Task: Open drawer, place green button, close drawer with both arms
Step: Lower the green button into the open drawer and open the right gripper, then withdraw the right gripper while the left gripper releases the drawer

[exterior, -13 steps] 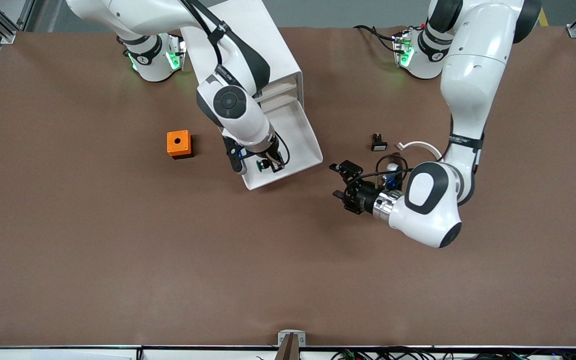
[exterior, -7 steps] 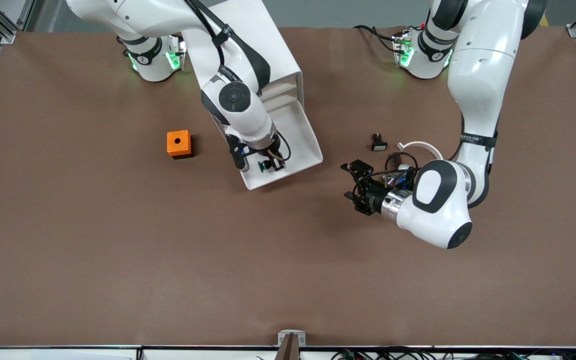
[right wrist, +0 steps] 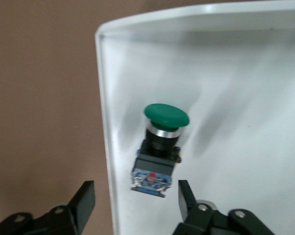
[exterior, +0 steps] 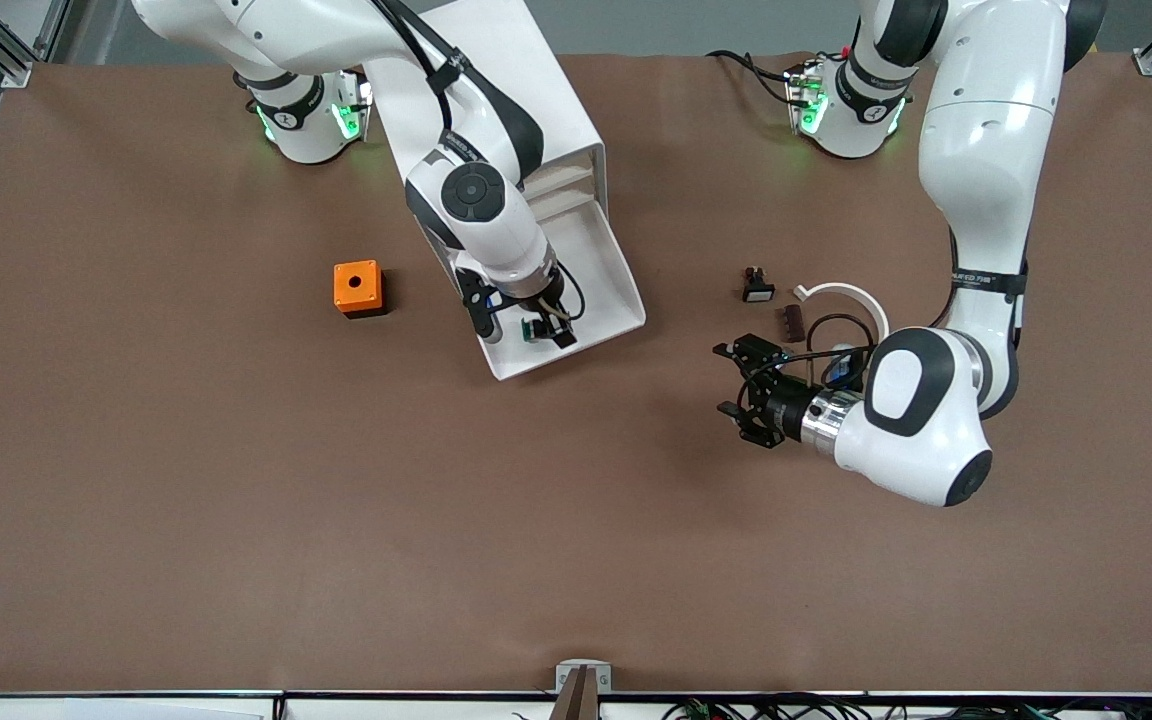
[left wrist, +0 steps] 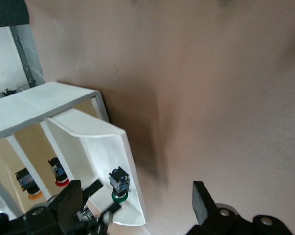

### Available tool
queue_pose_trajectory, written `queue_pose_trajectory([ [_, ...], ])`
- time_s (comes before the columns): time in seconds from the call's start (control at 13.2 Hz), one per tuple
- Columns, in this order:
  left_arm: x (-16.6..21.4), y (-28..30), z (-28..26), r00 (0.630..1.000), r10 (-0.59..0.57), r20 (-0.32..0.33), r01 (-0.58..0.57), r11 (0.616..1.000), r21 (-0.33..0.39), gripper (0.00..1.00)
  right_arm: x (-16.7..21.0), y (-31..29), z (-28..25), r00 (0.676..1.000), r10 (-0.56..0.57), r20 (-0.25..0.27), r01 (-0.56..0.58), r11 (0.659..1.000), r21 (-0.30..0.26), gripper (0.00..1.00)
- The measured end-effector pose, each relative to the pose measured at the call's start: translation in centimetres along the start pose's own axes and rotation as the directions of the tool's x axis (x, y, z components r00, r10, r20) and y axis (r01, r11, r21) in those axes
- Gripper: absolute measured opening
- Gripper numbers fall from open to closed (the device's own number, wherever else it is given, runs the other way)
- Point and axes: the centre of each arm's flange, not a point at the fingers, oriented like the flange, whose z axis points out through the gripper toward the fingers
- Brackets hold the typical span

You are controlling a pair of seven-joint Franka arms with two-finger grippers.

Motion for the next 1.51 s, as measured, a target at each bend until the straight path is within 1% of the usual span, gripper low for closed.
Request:
queue_pose_trajectory([
  [0.08, 0.3, 0.2, -0.2, 1.0, 0.014, -0.009, -0.014, 1.0, -0.008, 1.0, 1.0, -1.3, -1.3, 1.0, 0.009, -0.002, -0.009, 0.999, 0.032, 0.96],
  [0.15, 0.6, 0.3, -0.5, 1.0, 0.027, -0.015, -0.027, 1.0, -0.016, 1.0, 2.5, -2.9, -2.9, 1.0, -0.002, -0.019, 0.003, 0.998, 0.068, 1.0],
  [0.23, 1.0, 0.5, -0.8, 0.999, 0.04, -0.018, -0.041, 0.999, -0.023, 1.0, 4.5, -4.3, -4.4, 0.998, -0.027, -0.048, 0.031, 0.996, 0.087, 1.0],
  [0.38, 1.5, 0.8, -1.5, 0.997, 0.068, -0.021, -0.069, 0.997, -0.035, 1.0, 9.3, -6.8, -7.7, 0.991, -0.1, -0.094, 0.107, 0.991, 0.081, 1.0],
  [0.53, 1.9, 1.0, -1.8, 0.994, 0.11, -0.022, -0.111, 0.993, -0.044, 1.0, 13.3, -8.4, -10.7, 0.961, -0.247, -0.124, 0.254, 0.966, 0.041, 1.0],
  [0.68, 1.8, 1.0, -1.8, 0.987, 0.156, -0.026, -0.157, 0.986, -0.048, 1.0, 17.5, -9.4, -13.5, 0.932, -0.336, -0.137, 0.337, 0.941, -0.013, 1.0],
  [0.76, 1.6, 1.1, -1.7, 0.98, 0.195, -0.04, -0.198, 0.978, -0.061, 1.0, 21.0, -9.7, -15.8, 0.919, -0.369, -0.138, 0.365, 0.93, -0.05, 1.0],
  [0.83, 1.5, 1.2, -1.6, 0.974, 0.217, -0.057, -0.221, 0.973, -0.072, 1.0, 23.4, -9.8, -17.2, 0.908, -0.396, -0.138, 0.39, 0.918, -0.069, 1.0],
  [0.98, 1.0, 1.3, -1.0, 0.956, 0.266, -0.126, -0.279, 0.955, -0.102, 1.0, 27.6, -9.1, -20.0, 0.86, -0.495, -0.127, 0.482, 0.868, -0.117, 1.0],
  [1.13, -0.5, 0.9, 0.4, 0.919, 0.329, -0.215, -0.361, 0.924, -0.129, 1.0, 30.5, -8.2, -23.2, 0.798, -0.59, -0.126, 0.575, 0.807, -0.139, 1.0],
  [1.28, -2.9, 0.1, 2.4, 0.869, 0.394, -0.3, -0.451, 0.879, -0.153, 1.0, 32.3, -6.8, -26.5, 0.737, -0.666, -0.115, 0.646, 0.745, -0.168, 1.0],
  [1.36, -4.1, -0.3, 3.5, 0.83, 0.436, -0.347, -0.51, 0.846, -0.157, 1.0, 33.0, -6.0, -28.2, 0.706, -0.7, -0.106, 0.678, 0.712, -0.183, 1.0],
  [1.44, -5.1, -0.7, 4.6, 0.772, 0.494, -0.401, -0.585, 0.799, -0.141, 1.0, 33.8, -5.1, -29.9, 0.679, -0.728, -0.089, 0.706, 0.682, -0.189, 1.0],
  [1.51, -5.8, -0.9, 6.1, 0.689, 0.566, -0.453, -0.668, 0.738, -0.095, 1.0, 35.0, -4.0, -31.7, 0.66, -0.748, -0.071, 0.729, 0.66, -0.183, 1.0],
])
